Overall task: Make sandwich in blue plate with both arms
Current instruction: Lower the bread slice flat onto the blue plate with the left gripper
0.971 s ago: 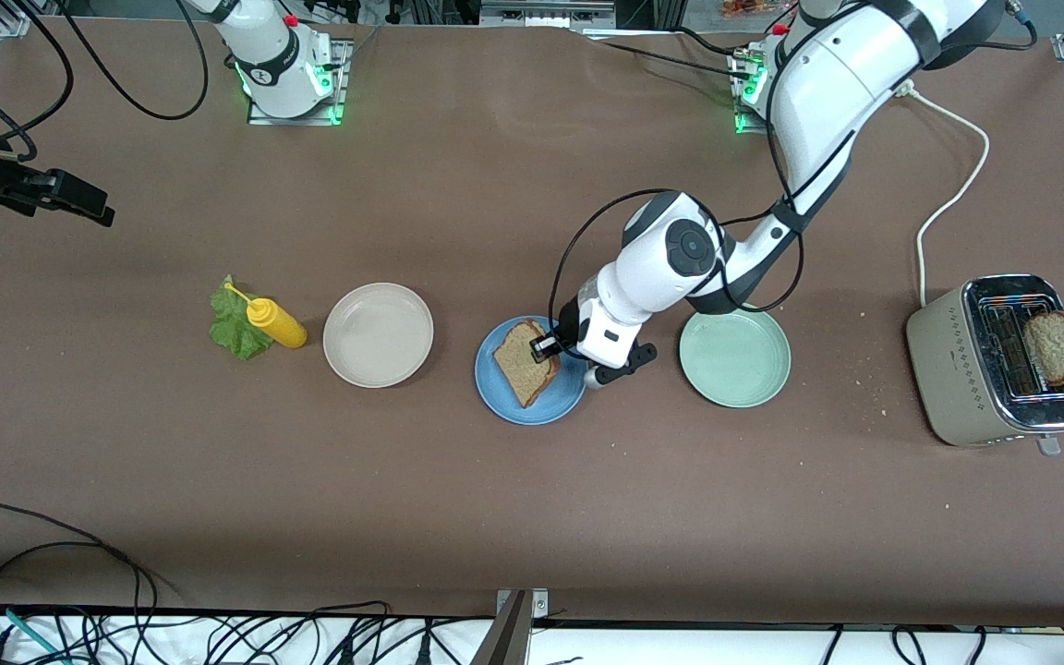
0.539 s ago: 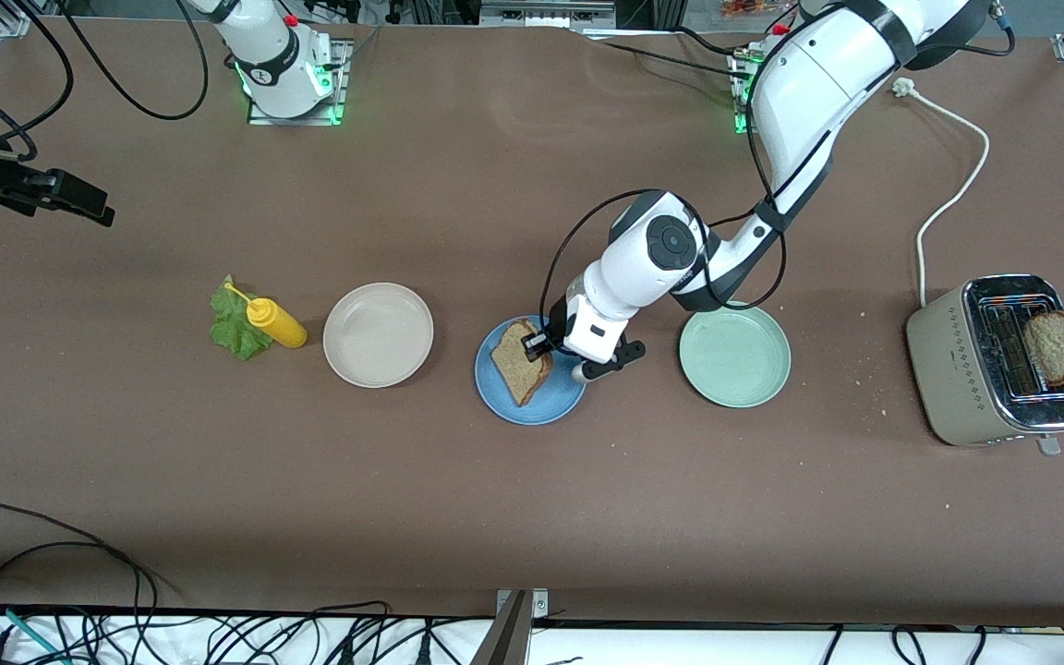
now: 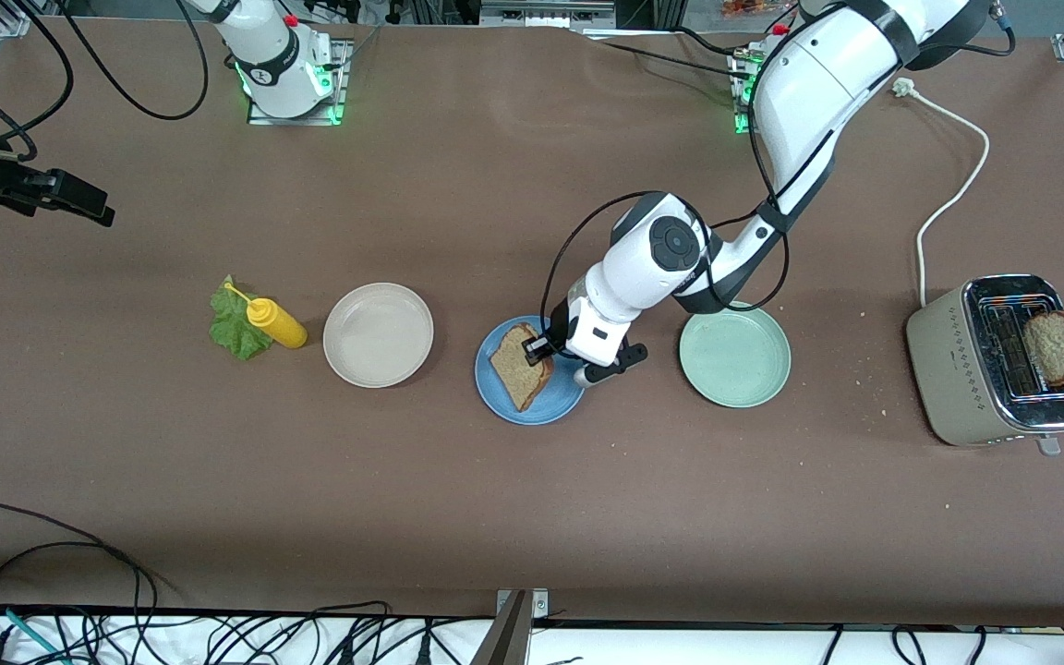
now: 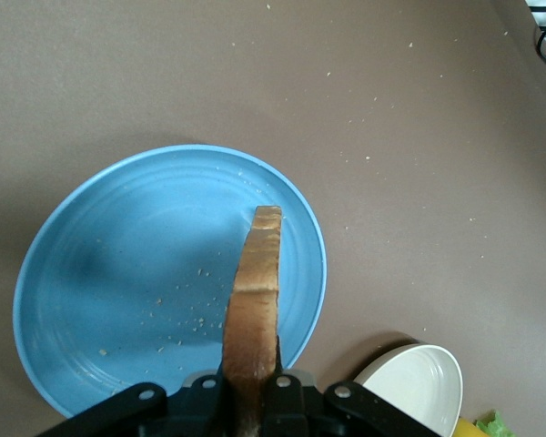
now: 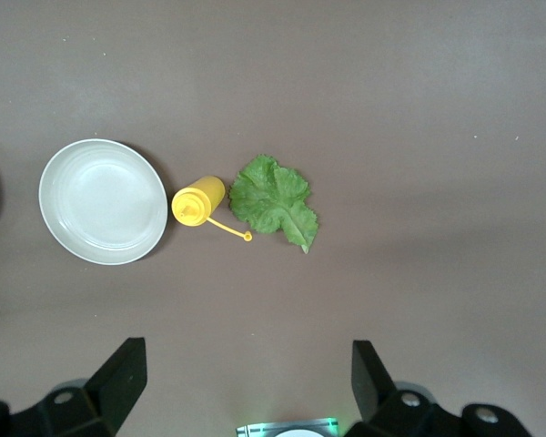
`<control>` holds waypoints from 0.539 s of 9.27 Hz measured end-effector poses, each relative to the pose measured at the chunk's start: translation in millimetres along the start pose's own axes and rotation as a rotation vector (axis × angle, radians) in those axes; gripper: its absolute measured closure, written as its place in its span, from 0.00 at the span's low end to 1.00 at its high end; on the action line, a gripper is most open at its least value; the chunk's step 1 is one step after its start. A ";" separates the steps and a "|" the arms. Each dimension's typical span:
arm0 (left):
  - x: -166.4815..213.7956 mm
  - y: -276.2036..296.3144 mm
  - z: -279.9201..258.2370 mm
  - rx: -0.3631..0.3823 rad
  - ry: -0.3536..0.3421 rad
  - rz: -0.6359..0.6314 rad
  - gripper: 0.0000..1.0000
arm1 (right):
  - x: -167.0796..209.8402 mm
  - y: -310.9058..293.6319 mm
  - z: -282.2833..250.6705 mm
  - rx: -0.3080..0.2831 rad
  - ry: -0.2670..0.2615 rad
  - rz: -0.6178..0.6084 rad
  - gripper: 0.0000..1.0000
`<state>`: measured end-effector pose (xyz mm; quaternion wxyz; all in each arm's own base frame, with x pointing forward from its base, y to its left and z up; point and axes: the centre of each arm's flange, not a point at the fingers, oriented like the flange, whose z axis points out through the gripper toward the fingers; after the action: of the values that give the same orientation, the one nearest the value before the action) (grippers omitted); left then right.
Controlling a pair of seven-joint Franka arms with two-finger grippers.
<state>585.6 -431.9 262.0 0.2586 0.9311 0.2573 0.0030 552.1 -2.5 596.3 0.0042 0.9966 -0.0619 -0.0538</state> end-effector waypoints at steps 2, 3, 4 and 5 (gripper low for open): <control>-0.4 -5.1 8.1 0.010 -0.010 -0.017 0.89 | 0.0 0.0 0.0 0.000 0.000 0.000 0.00; -2.8 -7.3 13.6 0.016 -0.017 -0.019 0.89 | 0.0 0.0 0.0 0.000 0.000 0.000 0.00; -5.8 -8.1 17.3 0.019 -0.022 -0.019 0.89 | 0.0 0.0 0.0 0.000 0.000 0.000 0.00; -6.8 -7.8 17.8 0.019 -0.023 -0.018 0.89 | 0.0 0.0 0.0 0.000 0.000 0.000 0.00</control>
<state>578.4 -438.0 243.7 0.2525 0.9312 0.2625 -0.0124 552.1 -2.5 596.2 0.0042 0.9966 -0.0619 -0.0538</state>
